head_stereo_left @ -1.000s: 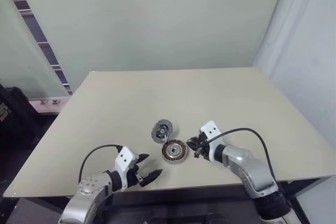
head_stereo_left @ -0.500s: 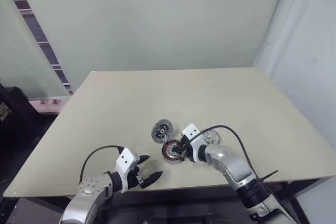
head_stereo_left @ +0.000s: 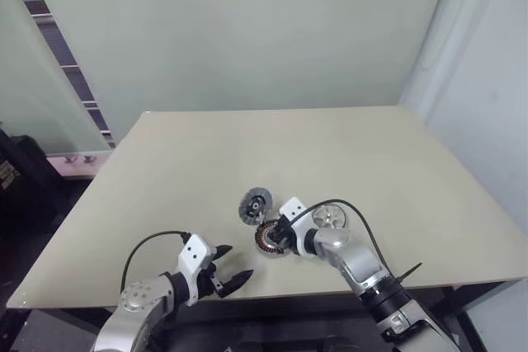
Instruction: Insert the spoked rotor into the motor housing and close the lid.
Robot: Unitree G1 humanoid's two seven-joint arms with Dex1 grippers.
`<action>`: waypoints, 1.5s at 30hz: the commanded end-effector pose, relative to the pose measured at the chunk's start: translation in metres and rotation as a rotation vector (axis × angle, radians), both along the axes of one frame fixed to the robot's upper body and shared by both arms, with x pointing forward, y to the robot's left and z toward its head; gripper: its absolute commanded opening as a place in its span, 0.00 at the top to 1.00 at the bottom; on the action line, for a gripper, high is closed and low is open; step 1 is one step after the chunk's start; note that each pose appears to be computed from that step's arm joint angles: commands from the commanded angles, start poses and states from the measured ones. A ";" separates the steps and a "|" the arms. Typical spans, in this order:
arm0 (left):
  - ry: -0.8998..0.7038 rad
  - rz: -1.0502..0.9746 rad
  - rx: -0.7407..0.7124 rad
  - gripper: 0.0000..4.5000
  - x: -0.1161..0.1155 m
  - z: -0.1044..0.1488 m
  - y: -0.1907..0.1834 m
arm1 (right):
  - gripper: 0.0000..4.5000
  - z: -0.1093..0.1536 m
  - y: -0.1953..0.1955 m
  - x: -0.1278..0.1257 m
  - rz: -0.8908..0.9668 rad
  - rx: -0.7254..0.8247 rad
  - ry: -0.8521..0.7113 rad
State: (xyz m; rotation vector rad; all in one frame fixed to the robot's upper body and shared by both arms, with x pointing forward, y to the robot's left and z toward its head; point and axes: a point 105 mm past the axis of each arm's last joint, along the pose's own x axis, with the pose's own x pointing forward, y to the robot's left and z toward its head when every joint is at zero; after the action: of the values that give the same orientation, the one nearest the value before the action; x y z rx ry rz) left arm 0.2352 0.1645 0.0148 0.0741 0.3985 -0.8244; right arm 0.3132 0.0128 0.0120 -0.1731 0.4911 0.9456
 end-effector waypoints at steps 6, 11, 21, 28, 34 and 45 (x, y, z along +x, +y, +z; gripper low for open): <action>-0.070 -0.005 -0.004 0.00 0.007 0.017 0.000 | 0.83 0.013 0.006 0.010 0.014 0.010 -0.061; -0.075 -0.004 -0.002 0.00 0.008 0.018 0.000 | 0.83 0.010 0.005 0.010 0.015 0.002 -0.056; -0.077 -0.001 0.000 0.00 0.008 0.018 0.000 | 0.83 0.006 0.004 0.009 0.022 -0.014 -0.052; -0.076 -0.001 -0.001 0.00 0.009 0.018 0.000 | 0.30 0.014 0.006 0.010 0.017 0.025 -0.058; -0.074 -0.005 -0.002 0.00 0.010 0.018 -0.001 | 0.23 0.028 0.008 0.008 0.023 0.065 -0.067; -0.076 -0.014 -0.011 0.00 0.011 0.018 -0.004 | 0.83 0.061 -0.027 0.026 -0.145 0.115 -0.168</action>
State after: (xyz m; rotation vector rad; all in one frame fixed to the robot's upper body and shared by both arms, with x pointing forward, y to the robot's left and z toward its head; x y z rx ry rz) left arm 0.2410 0.1634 0.0198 0.0841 0.3773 -0.8212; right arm 0.3338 -0.0094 0.0543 -0.1288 0.3553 0.8337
